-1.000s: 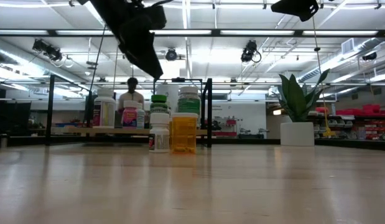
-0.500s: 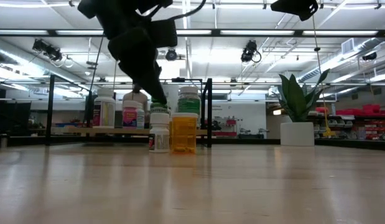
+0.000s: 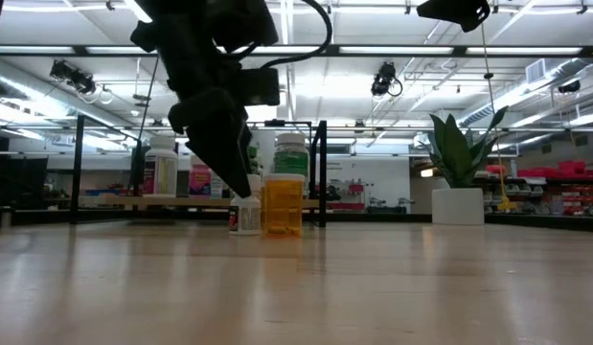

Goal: Pick and place medicine bottles onto shelf by color
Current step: Put the small white pill bottle on the shelf

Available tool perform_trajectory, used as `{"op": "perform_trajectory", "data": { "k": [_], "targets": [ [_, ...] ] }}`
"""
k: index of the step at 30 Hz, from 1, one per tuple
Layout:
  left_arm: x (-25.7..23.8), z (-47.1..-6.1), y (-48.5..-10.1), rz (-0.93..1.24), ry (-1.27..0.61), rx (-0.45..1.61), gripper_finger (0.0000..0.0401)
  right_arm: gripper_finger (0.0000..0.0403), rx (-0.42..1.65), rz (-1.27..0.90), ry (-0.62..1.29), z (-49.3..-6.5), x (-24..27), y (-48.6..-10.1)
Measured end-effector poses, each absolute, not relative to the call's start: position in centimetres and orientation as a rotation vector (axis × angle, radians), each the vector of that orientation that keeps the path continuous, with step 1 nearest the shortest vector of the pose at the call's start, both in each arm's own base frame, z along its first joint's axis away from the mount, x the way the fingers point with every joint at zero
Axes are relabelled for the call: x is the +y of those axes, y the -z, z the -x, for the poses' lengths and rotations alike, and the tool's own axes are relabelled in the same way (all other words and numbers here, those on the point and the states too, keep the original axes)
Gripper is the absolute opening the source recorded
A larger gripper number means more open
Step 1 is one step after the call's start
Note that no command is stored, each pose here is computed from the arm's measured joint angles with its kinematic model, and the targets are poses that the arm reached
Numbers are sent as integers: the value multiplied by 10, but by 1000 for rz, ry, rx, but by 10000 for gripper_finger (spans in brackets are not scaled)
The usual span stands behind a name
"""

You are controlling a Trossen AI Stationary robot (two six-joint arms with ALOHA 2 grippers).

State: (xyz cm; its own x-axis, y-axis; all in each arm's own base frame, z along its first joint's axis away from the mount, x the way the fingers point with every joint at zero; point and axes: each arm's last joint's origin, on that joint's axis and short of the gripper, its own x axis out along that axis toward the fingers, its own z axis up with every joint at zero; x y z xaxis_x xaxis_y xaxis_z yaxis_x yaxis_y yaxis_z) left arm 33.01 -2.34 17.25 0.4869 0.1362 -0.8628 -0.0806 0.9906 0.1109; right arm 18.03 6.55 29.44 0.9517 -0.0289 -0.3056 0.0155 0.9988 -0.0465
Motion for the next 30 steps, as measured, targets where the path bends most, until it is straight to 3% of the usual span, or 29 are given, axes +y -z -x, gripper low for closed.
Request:
{"op": "perform_trajectory", "data": {
  "k": [15,24,30],
  "targets": [
    [-23,-330,-174,-54,-144,1043,153,352,311,44,23,-180,65,-294],
    [-6,-293,-216,35,-279,1089,173,352,315,45,23,-180,65,-294],
    [3,-247,-246,8,-534,1015,163,352,316,49,22,-180,65,-294]
  ]
}}
